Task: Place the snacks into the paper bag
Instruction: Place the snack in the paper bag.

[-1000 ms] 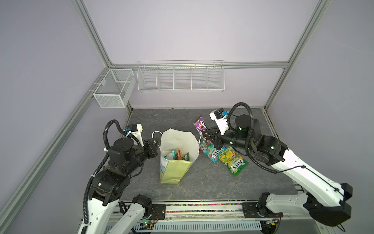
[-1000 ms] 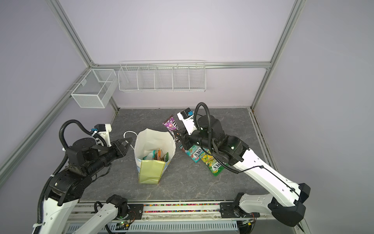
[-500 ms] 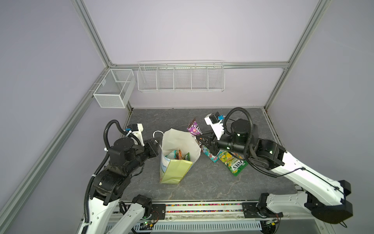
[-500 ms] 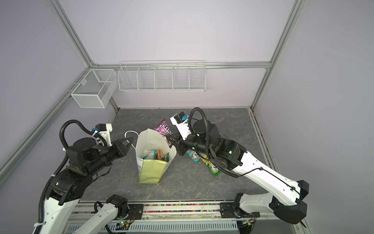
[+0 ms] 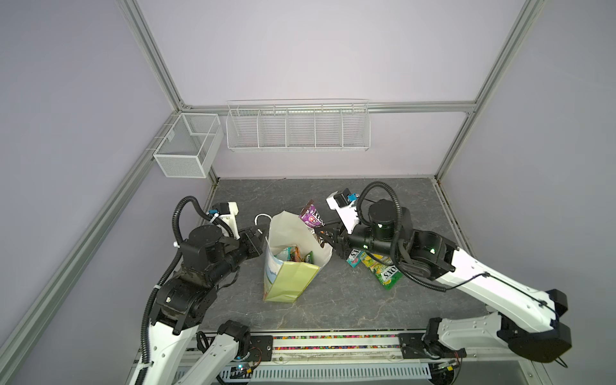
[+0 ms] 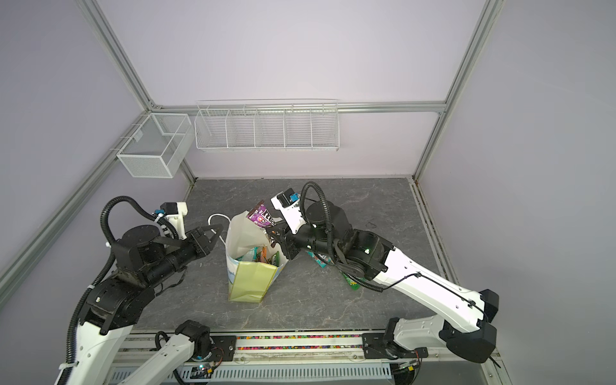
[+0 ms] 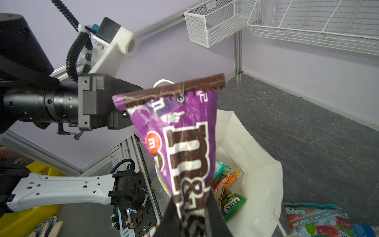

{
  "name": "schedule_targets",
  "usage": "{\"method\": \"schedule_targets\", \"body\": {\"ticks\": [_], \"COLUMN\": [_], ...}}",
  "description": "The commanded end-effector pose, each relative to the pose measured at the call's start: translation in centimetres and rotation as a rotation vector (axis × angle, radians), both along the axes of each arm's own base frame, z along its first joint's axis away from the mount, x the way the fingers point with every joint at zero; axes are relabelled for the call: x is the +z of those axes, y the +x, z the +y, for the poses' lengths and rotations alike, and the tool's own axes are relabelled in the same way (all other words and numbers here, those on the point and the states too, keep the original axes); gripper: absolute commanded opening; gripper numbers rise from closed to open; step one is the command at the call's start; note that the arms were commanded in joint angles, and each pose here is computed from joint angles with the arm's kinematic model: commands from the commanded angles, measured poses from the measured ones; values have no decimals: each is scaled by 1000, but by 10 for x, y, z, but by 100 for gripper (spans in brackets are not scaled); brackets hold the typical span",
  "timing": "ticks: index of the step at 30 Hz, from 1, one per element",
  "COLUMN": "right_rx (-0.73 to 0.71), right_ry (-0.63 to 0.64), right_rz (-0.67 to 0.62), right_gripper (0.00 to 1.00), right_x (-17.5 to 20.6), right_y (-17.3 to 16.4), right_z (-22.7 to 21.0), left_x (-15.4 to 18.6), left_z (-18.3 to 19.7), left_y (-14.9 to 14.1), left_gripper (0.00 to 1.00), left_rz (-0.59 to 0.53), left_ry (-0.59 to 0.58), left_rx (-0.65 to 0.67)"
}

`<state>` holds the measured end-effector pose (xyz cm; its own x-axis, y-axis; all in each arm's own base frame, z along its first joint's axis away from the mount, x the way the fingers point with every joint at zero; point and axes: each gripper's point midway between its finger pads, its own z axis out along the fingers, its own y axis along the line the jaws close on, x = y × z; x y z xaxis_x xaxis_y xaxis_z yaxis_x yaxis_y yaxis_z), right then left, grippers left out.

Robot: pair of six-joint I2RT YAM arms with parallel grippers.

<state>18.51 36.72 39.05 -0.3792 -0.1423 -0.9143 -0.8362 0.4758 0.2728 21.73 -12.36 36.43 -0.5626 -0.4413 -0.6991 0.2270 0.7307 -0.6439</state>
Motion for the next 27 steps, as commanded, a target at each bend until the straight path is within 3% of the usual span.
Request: {"method": "schedule_targets", "body": {"ticks": [1, 27], "right_rx": [2, 16], "right_ry": [20, -57], "right_rz": [8, 83], "right_gripper": [13, 16], "right_x": [-4, -44], "right_y": [0, 3], "right_z": [9, 35], "left_x": [15, 20], "left_z": [-3, -4], "left_y": [2, 0], "left_gripper": [0, 0], "left_rz": [-53, -66], "left_ry": [-46, -61], "left_rx": [-7, -16]}}
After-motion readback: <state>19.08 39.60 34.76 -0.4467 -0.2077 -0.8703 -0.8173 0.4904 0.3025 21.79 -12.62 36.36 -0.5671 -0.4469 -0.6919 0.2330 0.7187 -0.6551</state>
